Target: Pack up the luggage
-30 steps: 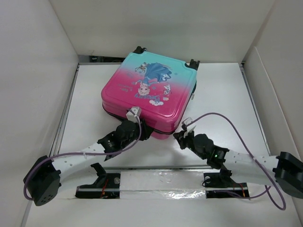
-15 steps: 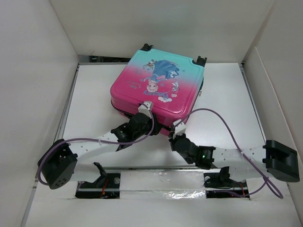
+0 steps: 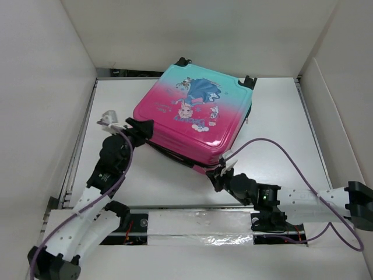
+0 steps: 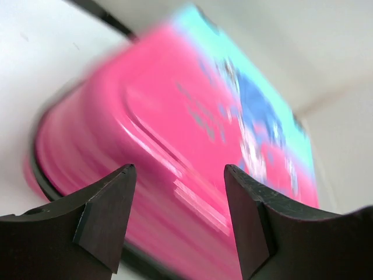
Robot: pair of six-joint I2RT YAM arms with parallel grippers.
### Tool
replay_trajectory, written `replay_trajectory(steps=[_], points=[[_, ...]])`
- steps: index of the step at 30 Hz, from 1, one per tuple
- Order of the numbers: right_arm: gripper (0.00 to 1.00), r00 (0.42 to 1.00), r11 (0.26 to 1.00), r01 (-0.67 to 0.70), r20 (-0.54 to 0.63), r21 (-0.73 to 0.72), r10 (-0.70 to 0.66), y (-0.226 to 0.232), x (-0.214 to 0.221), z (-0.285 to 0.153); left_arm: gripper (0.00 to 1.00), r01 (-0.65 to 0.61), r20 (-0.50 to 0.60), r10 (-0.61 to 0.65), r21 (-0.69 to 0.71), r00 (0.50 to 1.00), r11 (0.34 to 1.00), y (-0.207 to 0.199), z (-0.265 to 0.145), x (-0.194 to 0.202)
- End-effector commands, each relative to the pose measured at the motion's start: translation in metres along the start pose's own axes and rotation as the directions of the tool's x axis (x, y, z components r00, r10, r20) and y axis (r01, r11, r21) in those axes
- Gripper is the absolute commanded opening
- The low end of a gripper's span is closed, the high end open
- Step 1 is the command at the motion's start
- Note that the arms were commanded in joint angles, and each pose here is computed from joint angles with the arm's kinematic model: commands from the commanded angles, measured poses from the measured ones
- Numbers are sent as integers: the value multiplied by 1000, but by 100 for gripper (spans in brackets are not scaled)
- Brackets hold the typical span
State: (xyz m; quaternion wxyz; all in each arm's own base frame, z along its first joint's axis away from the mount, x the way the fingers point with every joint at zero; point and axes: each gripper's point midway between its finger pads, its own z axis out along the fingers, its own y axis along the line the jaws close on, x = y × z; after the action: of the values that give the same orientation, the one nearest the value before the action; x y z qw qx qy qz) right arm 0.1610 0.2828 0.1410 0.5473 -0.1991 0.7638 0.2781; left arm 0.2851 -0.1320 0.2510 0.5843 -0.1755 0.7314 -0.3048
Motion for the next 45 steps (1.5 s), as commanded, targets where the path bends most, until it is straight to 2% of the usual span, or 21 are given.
replay_trajectory(steps=[1,4,6,7,8,10,11,14,16,20,25,28,31,33,34,37,38,39,42,43,45], points=[[0,998,967,-60,-16,-247,58,52,-6,-20,58,129,137,-127,-11,982,992,9,3,-41],[0,999,965,-48,-21,-257,43,53,-7,-22,57,201,213,-189,-33,959,979,29,10,-65],[0,999,965,-44,-35,-259,36,53,-3,-21,57,261,231,-234,-96,944,960,59,23,-75],[0,999,965,-44,-40,-257,34,53,-1,-20,55,275,257,-250,-69,934,959,62,28,-85],[0,998,966,-42,-47,-257,31,54,1,-20,55,300,184,-282,-81,942,950,76,40,-68],[0,998,967,-45,-61,-249,31,53,6,-18,53,344,202,-320,-94,926,934,98,52,-81],[0,997,969,-50,-65,-240,36,52,8,-16,52,357,146,-337,-144,930,923,115,66,-65],[0,996,972,-65,-72,-224,50,49,16,-13,50,349,57,-344,-191,937,917,133,84,-44],[0,995,975,-70,-91,-212,52,48,24,-10,48,355,27,-354,-129,935,926,123,86,-30],[0,995,985,-56,-91,-164,41,40,32,-3,48,318,-24,-324,-135,946,938,118,95,-16],[0,998,995,-1,-60,-95,-5,17,19,-1,46,295,-127,-304,-81,944,952,96,102,10],[0,999,996,-4,-34,-87,1,2,7,-5,46,253,-198,-261,-69,945,965,74,91,56],[0,1000,992,2,-28,-126,-6,7,2,-10,46,245,-249,-242,-21,938,969,51,79,90],[0,1000,983,-4,-31,-183,-1,21,-2,-8,46,259,-285,-260,-41,923,965,54,69,115],[0,998,982,6,-64,-188,-18,25,9,0,45,270,-304,-255,9,918,963,39,64,124],[0,999,965,17,-33,-263,-27,64,-10,20,45,296,-359,-267,30,895,955,29,48,150],[0,993,956,73,-68,-284,-96,78,5,32,45,297,-364,-266,31,893,954,29,43,153],[0,995,940,79,-23,-332,-92,106,-23,42,45,296,-365,-264,32,893,955,29,41,153],[0,979,889,171,-29,-425,-202,150,-17,69,45,282,-366,-250,35,896,959,31,34,152],[0,982,873,180,27,-454,-188,173,-46,79,45,272,-363,-245,24,899,962,34,32,151],[0,970,842,217,9,-495,-244,191,-32,98,45,263,-340,-240,23,909,965,37,27,147]])
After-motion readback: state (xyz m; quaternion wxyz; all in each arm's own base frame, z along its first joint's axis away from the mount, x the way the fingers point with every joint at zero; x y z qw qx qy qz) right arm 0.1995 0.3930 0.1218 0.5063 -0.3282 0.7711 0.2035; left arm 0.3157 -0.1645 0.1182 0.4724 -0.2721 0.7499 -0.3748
